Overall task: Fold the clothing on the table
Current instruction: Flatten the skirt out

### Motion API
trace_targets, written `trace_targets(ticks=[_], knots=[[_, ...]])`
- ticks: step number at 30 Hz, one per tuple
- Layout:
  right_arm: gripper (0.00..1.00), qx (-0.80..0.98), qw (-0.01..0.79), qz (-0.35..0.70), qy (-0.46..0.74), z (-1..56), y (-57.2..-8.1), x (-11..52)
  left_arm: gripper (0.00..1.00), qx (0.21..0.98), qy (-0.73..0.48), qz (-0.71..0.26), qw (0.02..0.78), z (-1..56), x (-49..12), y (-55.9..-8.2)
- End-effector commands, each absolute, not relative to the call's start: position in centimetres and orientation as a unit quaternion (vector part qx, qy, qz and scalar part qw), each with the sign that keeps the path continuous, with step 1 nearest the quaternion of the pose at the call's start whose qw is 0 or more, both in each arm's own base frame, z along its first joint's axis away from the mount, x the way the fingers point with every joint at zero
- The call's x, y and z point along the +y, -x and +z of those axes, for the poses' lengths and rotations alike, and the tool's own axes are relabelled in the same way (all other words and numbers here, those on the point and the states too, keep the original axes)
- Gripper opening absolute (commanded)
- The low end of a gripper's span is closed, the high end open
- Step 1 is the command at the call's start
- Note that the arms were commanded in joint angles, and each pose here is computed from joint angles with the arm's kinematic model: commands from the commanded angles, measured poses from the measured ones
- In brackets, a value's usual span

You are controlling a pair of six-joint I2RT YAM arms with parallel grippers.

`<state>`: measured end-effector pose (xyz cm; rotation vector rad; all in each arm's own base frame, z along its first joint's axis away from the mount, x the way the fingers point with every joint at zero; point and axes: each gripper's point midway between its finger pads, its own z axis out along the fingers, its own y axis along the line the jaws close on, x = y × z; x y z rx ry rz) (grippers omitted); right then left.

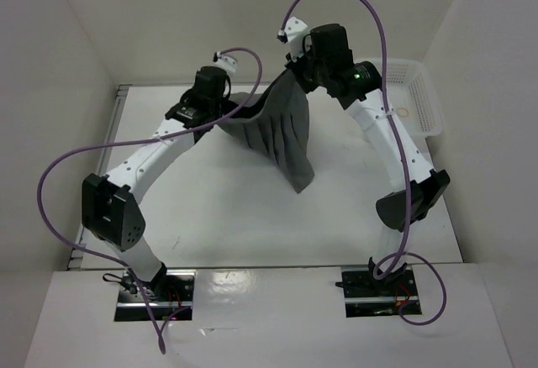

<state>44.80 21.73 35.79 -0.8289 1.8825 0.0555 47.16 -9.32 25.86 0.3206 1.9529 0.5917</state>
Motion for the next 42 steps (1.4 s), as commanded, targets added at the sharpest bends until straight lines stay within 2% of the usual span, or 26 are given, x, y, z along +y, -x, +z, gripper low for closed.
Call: trace_targets(ticks=[1, 9, 17, 19, 25, 32, 37, 42], knots=[[0.00, 0.750, 0.567, 0.026, 0.340, 41.0, -42.9, 20.4, 0.00, 0.778, -0.139, 0.228, 0.569, 34.6, -9.0, -46.0], [0.00, 0.729, 0.607, 0.022, 0.316, 45.1, -41.1, 17.2, 0.00, 0.748, -0.132, 0.204, 0.618, 43.1, -8.2, -43.0], [0.00, 0.701, 0.612, 0.073, 0.358, 47.0, -35.9, 15.1, 0.00, 0.735, -0.162, 0.167, 0.637, 46.2, -7.6, -38.4], [0.00, 0.707, 0.592, 0.089, 0.377, 45.7, -34.4, 14.3, 0.00, 0.740, -0.208, 0.128, 0.627, 45.4, -8.2, -37.3], [0.00, 0.643, 0.558, 0.198, 0.486, 44.7, -25.4, 14.9, 0.00, 0.719, -0.324, -0.001, 0.615, 44.7, -10.3, -30.6], [0.00, 0.623, 0.546, 0.236, 0.508, 43.8, -20.3, 13.9, 0.00, 0.704, -0.377, -0.090, 0.596, 43.9, -11.2, -24.5], [0.03, 0.641, 0.535, 0.255, 0.488, 42.6, -20.5, 13.5, 0.00, 0.702, -0.392, -0.127, 0.582, 43.4, -11.8, -23.0], [0.03, 0.685, 0.502, 0.286, 0.444, 39.7, -24.2, 13.5, 0.00, 0.746, -0.390, -0.166, 0.513, 38.7, -13.3, -26.8]])
